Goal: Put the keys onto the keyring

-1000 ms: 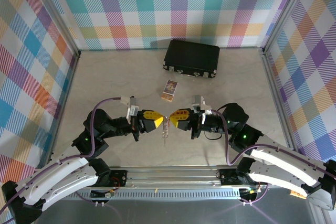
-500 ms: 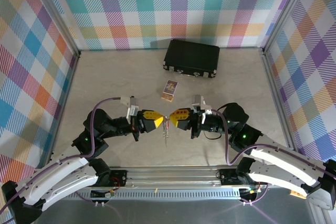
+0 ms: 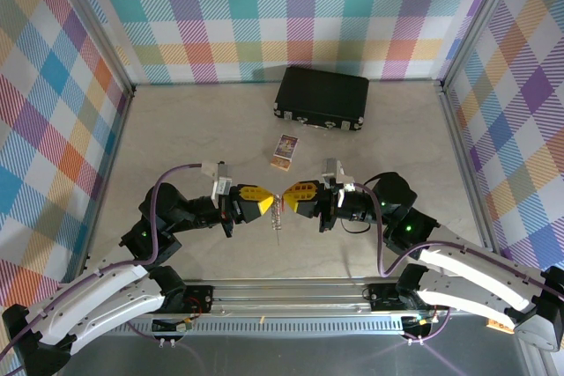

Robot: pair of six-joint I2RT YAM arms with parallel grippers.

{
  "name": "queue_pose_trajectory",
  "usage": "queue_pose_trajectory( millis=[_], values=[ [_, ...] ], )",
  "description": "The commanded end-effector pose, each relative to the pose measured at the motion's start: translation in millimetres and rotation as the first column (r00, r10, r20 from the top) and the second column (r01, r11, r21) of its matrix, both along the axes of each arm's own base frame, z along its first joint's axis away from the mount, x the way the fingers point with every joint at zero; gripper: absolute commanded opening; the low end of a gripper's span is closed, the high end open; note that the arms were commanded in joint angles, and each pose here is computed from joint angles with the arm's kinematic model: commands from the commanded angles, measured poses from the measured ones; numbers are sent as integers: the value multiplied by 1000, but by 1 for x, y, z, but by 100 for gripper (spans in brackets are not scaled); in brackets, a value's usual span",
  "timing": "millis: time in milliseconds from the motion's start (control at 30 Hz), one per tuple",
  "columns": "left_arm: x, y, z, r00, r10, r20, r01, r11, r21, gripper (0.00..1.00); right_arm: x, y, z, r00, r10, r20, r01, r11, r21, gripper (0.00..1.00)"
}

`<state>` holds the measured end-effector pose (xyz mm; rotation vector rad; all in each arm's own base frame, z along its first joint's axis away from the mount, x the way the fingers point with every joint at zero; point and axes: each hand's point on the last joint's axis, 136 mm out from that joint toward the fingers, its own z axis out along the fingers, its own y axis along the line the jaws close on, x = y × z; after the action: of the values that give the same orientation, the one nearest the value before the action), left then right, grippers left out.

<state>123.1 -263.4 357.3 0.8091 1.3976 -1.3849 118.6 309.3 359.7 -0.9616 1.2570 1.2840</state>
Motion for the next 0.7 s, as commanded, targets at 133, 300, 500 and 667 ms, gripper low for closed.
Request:
queue_pose_trajectory(
  millis=[133, 300, 500, 667],
  values=[
    [-7, 3, 14, 998, -13, 56, 15, 999, -36, 0, -1, 4, 2, 1000, 17, 0, -17, 1000, 19, 0],
    [-7, 3, 15, 998, -12, 57, 14, 999, -35, 0, -1, 4, 1, 1000, 14, 1, -14, 1000, 15, 0],
    [-8, 4, 15, 998, -11, 58, 13, 999, -34, 0, -2, 4, 3, 1000, 17, 6, -17, 1000, 21, 0],
    [-7, 3, 15, 998, -10, 58, 12, 999, -31, 0, -1, 6, 3, 1000, 22, 4, -22, 1000, 17, 0]
  ],
)
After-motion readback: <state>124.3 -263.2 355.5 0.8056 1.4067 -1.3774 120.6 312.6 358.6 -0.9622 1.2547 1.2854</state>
